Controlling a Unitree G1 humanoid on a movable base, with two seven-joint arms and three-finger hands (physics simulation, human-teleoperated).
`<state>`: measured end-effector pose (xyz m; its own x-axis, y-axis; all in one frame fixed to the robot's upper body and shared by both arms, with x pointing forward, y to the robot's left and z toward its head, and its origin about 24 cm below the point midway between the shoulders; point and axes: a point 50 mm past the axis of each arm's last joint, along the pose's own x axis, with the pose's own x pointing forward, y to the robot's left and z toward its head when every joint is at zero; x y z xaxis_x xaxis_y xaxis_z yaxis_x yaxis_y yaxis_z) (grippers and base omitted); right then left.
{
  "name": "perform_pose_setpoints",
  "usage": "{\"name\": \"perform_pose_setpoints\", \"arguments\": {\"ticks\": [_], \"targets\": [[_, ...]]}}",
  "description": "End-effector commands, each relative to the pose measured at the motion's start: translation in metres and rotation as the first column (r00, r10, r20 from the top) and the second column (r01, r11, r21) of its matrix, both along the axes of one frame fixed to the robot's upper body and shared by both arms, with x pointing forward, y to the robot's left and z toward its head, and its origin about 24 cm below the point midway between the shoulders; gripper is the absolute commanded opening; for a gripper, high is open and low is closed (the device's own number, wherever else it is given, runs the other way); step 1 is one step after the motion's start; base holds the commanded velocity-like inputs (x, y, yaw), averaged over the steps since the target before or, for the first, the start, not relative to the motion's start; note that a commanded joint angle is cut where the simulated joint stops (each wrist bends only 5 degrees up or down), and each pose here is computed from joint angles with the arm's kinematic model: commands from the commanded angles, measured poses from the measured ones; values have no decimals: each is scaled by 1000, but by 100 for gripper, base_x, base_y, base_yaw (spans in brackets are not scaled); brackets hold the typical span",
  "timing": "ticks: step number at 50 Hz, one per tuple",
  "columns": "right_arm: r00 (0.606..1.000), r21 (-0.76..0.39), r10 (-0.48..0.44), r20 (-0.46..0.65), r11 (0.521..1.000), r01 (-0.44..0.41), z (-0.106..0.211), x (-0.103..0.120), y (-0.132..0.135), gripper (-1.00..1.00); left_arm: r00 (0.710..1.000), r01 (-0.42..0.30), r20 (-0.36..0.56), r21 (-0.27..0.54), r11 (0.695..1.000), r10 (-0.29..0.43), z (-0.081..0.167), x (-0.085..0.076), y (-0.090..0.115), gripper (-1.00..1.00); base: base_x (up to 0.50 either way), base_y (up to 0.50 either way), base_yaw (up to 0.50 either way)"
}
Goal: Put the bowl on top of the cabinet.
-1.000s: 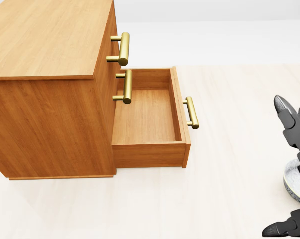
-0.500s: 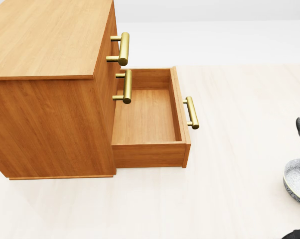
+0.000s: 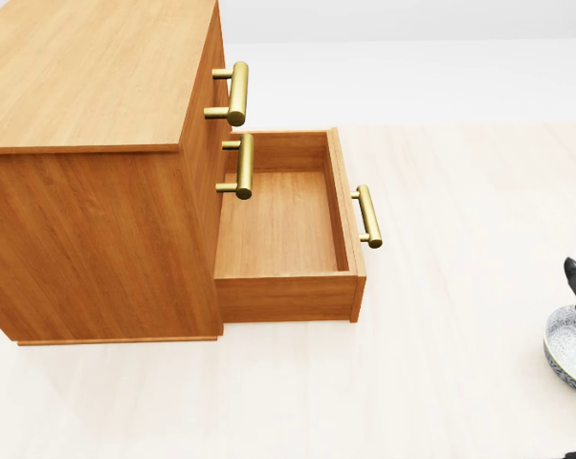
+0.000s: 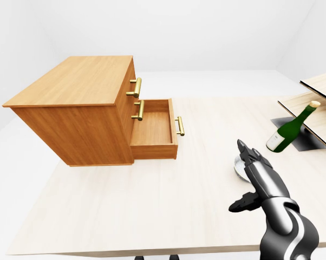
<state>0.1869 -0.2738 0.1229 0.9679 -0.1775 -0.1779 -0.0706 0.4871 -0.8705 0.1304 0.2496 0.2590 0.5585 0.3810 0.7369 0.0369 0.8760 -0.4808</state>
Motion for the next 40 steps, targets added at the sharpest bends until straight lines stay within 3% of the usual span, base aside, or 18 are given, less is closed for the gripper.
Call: {"name": "perform_pose_setpoints", "arguments": {"ticks": [1,23,40], "targets": [[995,81,-20,-102,996,28,-27,1,-11,98,1000,-2,3,2,1000,2,0,-1,0,100,0,0,0],[995,100,-4,-103,995,14,-29,3,-10,98,1000,-3,-1,4,1000,3,-1,1,-1,100,0,0,0],[973,208,-66,-221,972,113,-54,10,-58,98,1000,-6,-11,15,1000,6,-3,3,-2,100,0,0,0]]}}
